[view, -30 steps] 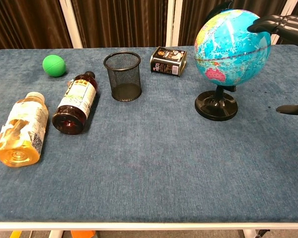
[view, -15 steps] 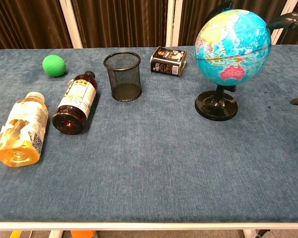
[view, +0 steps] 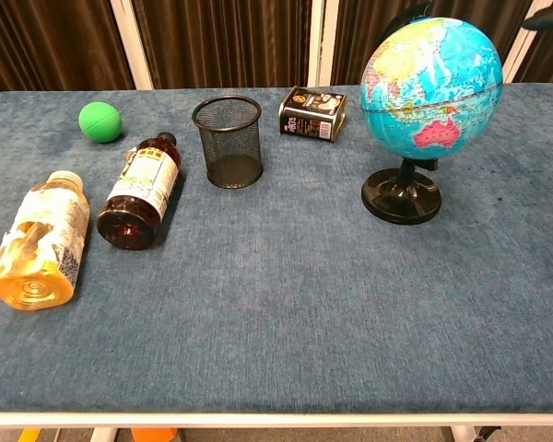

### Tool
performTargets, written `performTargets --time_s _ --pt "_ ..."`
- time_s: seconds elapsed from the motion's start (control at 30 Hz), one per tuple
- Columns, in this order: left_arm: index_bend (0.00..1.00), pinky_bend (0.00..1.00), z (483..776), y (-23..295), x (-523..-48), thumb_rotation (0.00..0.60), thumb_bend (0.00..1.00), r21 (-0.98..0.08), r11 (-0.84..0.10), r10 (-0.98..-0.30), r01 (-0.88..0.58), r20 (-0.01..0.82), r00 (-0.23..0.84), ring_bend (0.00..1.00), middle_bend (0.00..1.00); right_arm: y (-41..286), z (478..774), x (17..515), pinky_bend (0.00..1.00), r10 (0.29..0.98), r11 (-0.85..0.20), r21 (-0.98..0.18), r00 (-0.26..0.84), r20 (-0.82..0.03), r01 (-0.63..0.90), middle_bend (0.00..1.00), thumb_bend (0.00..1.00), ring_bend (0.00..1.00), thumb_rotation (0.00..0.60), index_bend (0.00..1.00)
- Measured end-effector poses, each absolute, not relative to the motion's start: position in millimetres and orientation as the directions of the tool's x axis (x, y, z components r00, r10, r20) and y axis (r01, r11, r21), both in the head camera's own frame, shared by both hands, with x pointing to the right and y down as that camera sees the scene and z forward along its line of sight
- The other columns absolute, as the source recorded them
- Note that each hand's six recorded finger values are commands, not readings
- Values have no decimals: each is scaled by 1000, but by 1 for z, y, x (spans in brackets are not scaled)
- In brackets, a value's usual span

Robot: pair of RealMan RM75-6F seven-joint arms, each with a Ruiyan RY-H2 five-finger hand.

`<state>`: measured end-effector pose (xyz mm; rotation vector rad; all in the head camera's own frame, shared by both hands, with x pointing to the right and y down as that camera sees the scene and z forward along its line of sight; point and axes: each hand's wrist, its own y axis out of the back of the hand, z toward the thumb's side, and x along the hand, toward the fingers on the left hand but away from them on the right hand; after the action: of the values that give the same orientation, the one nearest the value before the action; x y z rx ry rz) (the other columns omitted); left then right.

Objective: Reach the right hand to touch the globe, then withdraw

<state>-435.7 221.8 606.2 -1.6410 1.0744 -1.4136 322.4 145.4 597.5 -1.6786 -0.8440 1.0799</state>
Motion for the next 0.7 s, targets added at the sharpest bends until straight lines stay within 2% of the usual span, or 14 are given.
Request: performTargets --time_s 0.33,0.7 --pt "69 108 607 223 -436 600 75 -903 -405 -914 -144 401 55 40 77 182 601 285 0 808 -347 -938 512 -291 14 0 0 0 600 0" --pt "69 108 607 224 -440 600 76 -902 -404 -915 -151 401 49 40 77 180 601 271 0 803 -335 -942 525 -282 6 0 0 0 600 0"
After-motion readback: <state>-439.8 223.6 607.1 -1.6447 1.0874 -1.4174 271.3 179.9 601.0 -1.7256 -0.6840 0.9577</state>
